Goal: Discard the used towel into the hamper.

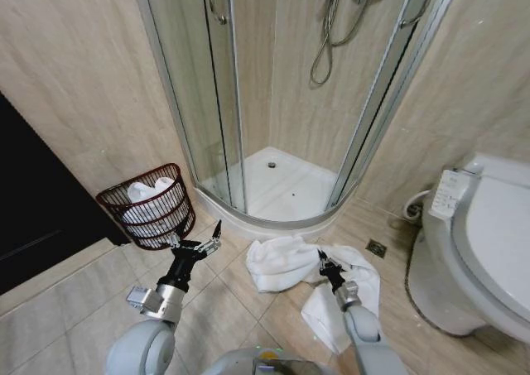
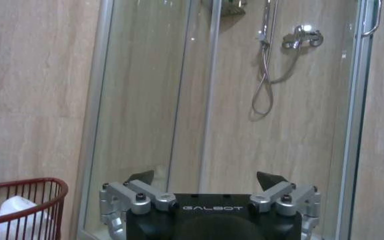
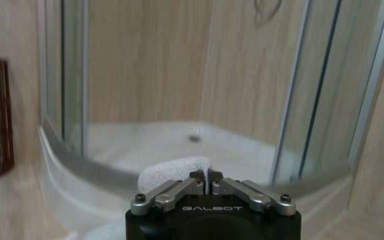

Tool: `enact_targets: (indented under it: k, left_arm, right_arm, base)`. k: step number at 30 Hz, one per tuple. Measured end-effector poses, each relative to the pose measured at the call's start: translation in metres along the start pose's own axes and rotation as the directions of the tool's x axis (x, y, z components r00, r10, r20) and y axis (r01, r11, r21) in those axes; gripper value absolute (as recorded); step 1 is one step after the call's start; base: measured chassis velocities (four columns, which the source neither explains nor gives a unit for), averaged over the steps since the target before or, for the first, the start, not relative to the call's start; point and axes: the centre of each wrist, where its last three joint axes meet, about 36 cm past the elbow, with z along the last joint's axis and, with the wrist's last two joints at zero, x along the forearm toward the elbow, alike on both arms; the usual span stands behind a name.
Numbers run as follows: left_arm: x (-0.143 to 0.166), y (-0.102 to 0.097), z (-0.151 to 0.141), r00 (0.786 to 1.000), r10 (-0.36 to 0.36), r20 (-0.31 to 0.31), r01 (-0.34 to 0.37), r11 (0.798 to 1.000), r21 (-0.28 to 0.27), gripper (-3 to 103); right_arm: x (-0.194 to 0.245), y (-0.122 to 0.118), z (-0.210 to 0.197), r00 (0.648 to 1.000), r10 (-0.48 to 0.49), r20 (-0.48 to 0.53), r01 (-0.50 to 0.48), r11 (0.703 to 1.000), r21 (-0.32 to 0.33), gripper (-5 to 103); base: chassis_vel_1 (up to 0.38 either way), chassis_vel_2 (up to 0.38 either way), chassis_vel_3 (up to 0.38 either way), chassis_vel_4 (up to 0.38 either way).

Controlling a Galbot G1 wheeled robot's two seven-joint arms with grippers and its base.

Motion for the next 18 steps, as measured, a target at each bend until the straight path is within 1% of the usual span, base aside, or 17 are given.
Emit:
enact_targets:
  k: [2,3,4,5,8,9,11,12,14,15,16,18]
  left_arm:
    - [0.0,0.0,0.0,1.0,0.0,0.0,0.0,1.0,0.0,100]
    - [0.0,0.0,0.0,1.0,0.0,0.0,0.0,1.0,0.0,100]
    - [0.0,0.0,0.0,1.0,0.0,0.0,0.0,1.0,0.0,100]
    - [0.0,0.0,0.0,1.0,0.0,0.0,0.0,1.0,0.0,100]
    - [0.0,0.0,0.0,1.0,0.0,0.0,0.0,1.0,0.0,100]
    - [0.0,0.0,0.0,1.0,0.0,0.0,0.0,1.0,0.0,100]
    - [0.0,0.0,0.0,1.0,0.0,0.0,0.0,1.0,0.0,100]
    - [0.0,0.0,0.0,1.0,0.0,0.0,0.0,1.0,0.0,100]
    - [0.0,0.0,0.0,1.0,0.0,0.0,0.0,1.0,0.0,100]
    - [0.0,0.0,0.0,1.0,0.0,0.0,0.0,1.0,0.0,100]
    - [0.0,0.0,0.0,1.0,0.0,0.0,0.0,1.0,0.0,100]
    - [0.0,0.0,0.0,1.0,0.0,0.0,0.0,1.0,0.0,100]
  right_arm:
    - [0.005,-0.001,-0.016,0.998,0.001,0.059,-0.002,1.0,0.004,2]
    - [0.005,-0.001,-0.016,0.998,0.001,0.059,-0.002,1.0,0.004,2]
    - [0.008,-0.003,-0.027,0.994,0.002,0.108,-0.003,1.0,0.011,2]
    - [0.008,-0.003,-0.027,0.994,0.002,0.108,-0.003,1.0,0.011,2]
    - [0.01,-0.008,-0.052,0.979,0.002,0.202,-0.008,1.0,0.03,2]
    - [0.01,-0.008,-0.052,0.979,0.002,0.202,-0.008,1.0,0.03,2]
    - [0.012,-0.009,-0.065,0.968,0.007,0.25,-0.014,1.0,0.026,2]
    - [0.012,-0.009,-0.065,0.968,0.007,0.25,-0.014,1.0,0.026,2]
    - [0.017,-0.011,-0.078,0.954,0.021,0.298,-0.027,0.999,0.017,2]
    - [0.02,-0.011,-0.085,0.948,0.03,0.318,-0.032,0.999,0.001,2]
    - [0.02,-0.011,-0.085,0.948,0.03,0.318,-0.032,0.999,0.001,2]
    - [0.028,-0.01,-0.101,0.933,0.049,0.356,-0.041,0.999,-0.03,2]
  base:
    - [0.0,0.0,0.0,0.0]
    - [0.0,0.0,0.0,0.0]
    - [0.0,0.0,0.0,0.0]
    - [0.0,0.0,0.0,0.0]
    - [0.0,0.0,0.0,0.0]
    - [0.0,0.0,0.0,0.0]
    - [0.0,0.0,0.0,0.0]
    - [0.0,0.0,0.0,0.0]
    - [0.0,0.0,0.0,0.0]
    - [0.0,0.0,0.0,0.0]
    - [0.0,0.0,0.0,0.0]
    - [0.0,0.0,0.0,0.0]
